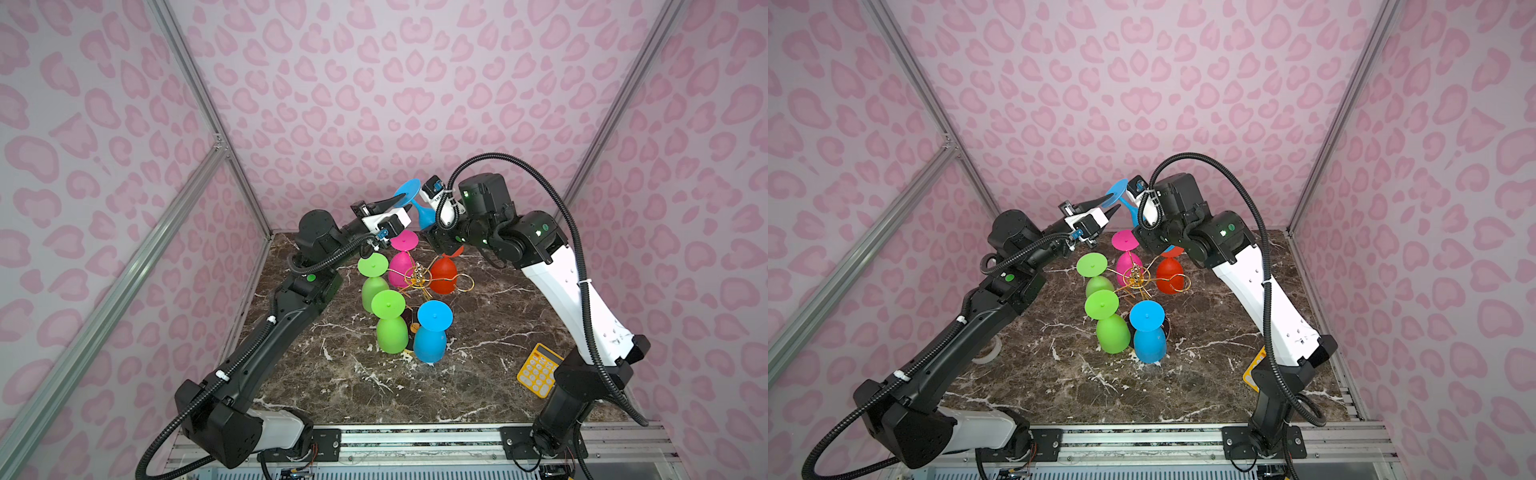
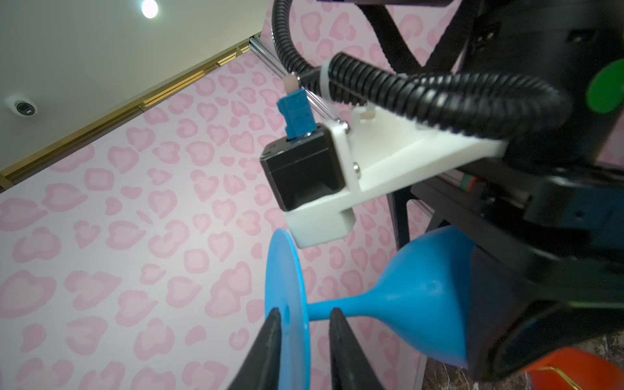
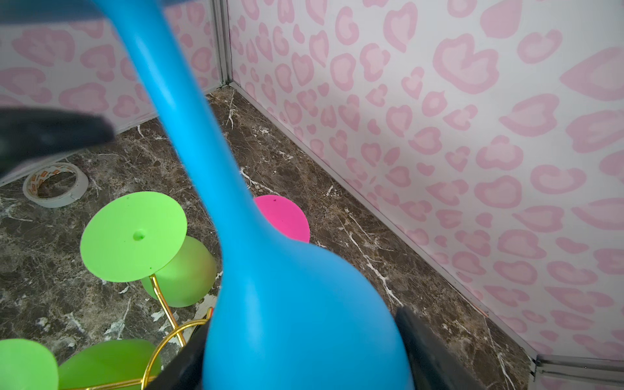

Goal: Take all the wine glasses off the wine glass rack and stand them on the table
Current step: 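Carry the glass toward the left gripper and close the left gripper on its base, then open the right gripper and draw it back from the glass bowl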

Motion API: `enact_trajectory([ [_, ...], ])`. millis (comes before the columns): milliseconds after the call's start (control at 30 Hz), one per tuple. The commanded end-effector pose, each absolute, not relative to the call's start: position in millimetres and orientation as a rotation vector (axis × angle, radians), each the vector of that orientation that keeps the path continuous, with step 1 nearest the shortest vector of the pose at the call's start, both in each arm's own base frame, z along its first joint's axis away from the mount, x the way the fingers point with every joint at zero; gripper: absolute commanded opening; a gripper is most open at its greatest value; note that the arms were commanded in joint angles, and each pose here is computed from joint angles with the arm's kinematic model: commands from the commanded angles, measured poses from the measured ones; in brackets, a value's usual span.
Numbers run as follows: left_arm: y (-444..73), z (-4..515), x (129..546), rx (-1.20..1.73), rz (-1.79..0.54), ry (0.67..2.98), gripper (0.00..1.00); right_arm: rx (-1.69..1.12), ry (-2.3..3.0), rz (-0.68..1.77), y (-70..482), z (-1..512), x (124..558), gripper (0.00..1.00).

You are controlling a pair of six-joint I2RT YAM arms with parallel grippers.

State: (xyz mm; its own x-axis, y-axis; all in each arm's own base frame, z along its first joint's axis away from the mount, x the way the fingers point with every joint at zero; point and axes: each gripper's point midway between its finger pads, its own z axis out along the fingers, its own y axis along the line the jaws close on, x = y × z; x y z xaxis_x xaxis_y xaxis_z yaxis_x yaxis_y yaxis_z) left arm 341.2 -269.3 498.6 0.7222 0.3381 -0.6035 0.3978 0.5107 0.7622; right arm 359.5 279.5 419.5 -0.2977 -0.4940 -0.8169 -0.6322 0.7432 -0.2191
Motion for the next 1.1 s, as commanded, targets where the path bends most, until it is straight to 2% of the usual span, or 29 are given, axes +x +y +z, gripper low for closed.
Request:
enact_trajectory([
  [0,-267,509,341,1.036,-0.01,0.768,0.21,-0.852,1.966,0.193,283,418,360,0.72],
  [267,-271,507,340,1.035,-0.007,0.768,0.09,-0.851,1.966,0.23,290,418,357,0.74],
  [433,-273,507,342,1.019,-0.008,0.787,0.03,-0.865,1.961,0.257,296,418,352,0.82],
  [567,-262,516,351,0.925,-0.015,0.86,0.03,-0.869,1.918,0.31,299,430,343,0.88],
  [800,-245,522,364,0.776,-0.05,0.979,0.03,-0.793,1.743,0.389,285,481,319,0.96],
  [1067,-224,522,379,0.599,-0.158,1.136,0.03,-0.645,1.517,0.431,243,533,283,0.98],
])
